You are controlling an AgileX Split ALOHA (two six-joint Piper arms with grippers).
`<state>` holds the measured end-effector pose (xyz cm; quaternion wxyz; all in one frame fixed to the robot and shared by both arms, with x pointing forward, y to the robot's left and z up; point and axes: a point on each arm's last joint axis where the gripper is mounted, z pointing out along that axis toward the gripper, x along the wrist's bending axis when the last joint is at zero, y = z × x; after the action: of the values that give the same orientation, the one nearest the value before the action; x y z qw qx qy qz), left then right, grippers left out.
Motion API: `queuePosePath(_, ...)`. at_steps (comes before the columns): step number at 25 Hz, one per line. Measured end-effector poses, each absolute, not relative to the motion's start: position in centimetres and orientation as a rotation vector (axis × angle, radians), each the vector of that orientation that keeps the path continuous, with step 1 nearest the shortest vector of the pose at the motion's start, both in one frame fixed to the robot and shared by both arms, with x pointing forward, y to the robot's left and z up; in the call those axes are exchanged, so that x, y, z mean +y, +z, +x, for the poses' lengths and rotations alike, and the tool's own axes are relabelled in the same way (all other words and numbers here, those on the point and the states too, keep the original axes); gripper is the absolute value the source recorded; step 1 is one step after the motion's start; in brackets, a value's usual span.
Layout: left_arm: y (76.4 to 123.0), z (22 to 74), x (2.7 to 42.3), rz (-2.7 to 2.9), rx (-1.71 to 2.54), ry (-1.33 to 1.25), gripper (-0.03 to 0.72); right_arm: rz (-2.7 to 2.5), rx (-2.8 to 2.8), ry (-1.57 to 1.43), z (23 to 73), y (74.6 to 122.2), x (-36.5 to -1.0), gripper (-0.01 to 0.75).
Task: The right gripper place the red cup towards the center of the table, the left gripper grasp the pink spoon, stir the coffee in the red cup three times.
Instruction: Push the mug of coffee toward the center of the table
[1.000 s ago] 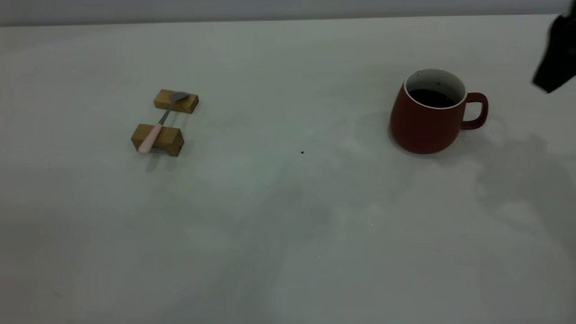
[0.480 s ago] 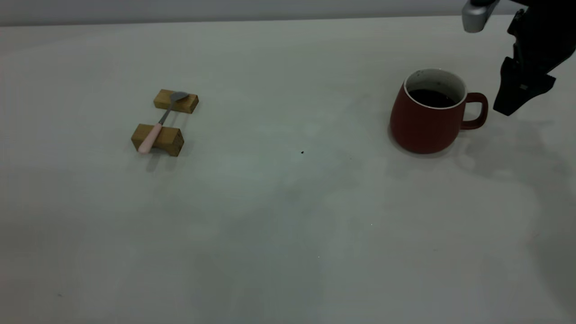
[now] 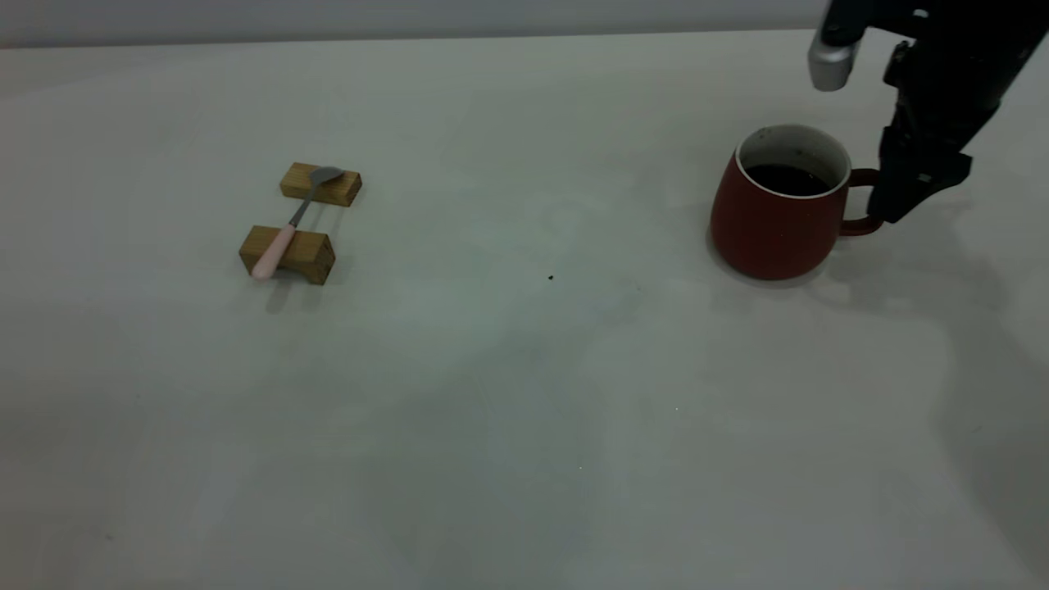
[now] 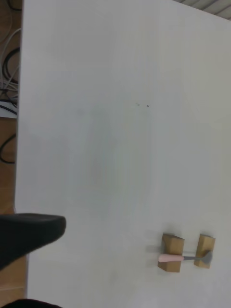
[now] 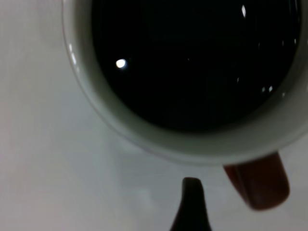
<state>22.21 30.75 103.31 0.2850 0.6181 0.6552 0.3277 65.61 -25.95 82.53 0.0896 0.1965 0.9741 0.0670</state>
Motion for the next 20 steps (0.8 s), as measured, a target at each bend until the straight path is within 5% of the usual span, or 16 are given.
queuePosePath(20,103.3,22.2,30.7,1.653,1.752,0.877,0.411,0.365,2.920,0.276,64.8,82.5,-18.4,0.686)
